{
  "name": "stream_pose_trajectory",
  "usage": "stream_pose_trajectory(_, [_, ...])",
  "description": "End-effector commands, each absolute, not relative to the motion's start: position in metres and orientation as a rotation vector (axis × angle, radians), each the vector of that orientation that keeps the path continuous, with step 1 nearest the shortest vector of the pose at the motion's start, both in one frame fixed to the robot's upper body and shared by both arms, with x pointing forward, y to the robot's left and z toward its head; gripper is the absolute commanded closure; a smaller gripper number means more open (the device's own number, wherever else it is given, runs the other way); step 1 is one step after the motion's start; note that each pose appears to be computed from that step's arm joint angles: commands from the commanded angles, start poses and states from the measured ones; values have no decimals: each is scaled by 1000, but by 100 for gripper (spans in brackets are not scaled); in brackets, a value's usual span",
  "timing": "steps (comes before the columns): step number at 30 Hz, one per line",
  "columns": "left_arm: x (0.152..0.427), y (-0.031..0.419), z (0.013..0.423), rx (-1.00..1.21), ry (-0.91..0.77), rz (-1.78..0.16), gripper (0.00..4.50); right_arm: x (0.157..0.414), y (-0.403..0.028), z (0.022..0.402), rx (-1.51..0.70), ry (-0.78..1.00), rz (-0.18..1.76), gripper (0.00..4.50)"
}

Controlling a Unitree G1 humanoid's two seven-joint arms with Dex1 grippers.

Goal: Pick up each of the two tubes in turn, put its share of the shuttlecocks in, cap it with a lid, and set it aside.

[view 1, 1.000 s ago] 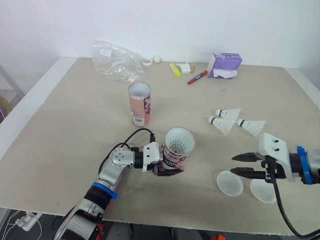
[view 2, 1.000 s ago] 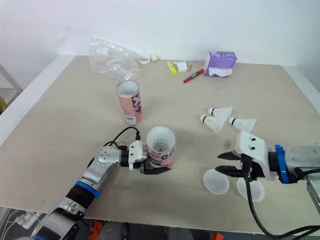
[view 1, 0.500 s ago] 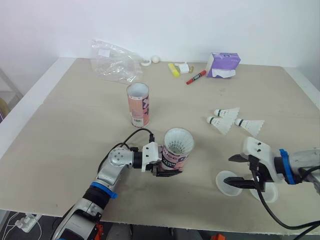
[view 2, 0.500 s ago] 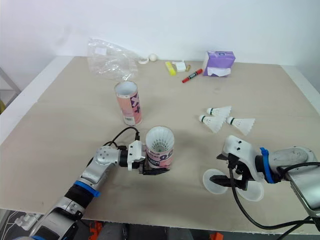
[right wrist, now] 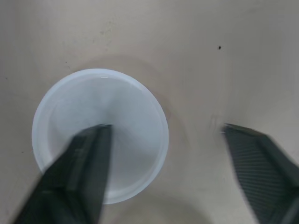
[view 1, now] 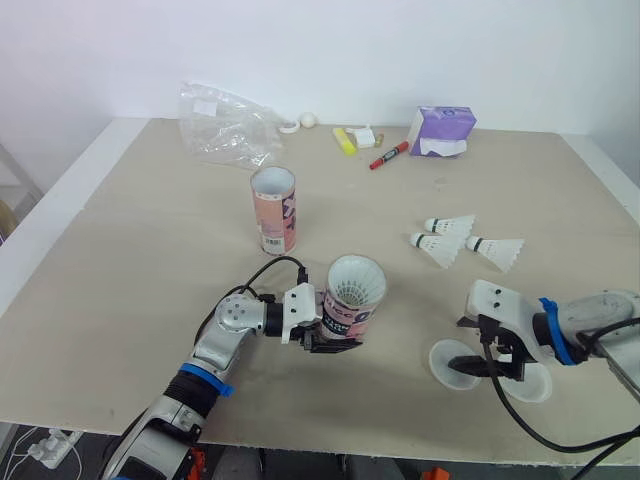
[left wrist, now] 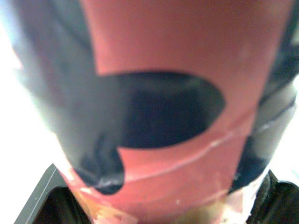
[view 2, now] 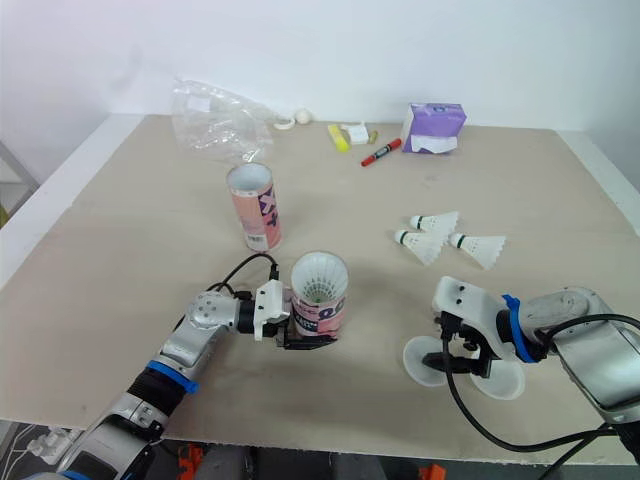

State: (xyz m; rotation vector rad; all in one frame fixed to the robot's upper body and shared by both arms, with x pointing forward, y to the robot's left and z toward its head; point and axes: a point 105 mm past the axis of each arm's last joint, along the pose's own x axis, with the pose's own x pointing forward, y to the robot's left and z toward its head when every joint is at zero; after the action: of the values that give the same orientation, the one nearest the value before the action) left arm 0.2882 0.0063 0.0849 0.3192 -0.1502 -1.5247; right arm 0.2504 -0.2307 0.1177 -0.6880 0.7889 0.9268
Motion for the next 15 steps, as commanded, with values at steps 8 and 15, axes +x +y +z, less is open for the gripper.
stream_pose_trajectory(8, [285, 13, 63, 319, -51, -1534, 103, 250, -229, 121, -776, 795, 929, 445])
stream_pose_trajectory(15, [287, 12, 63, 322, -48, -1533, 103, 262, -204, 170, -806, 546, 992, 445])
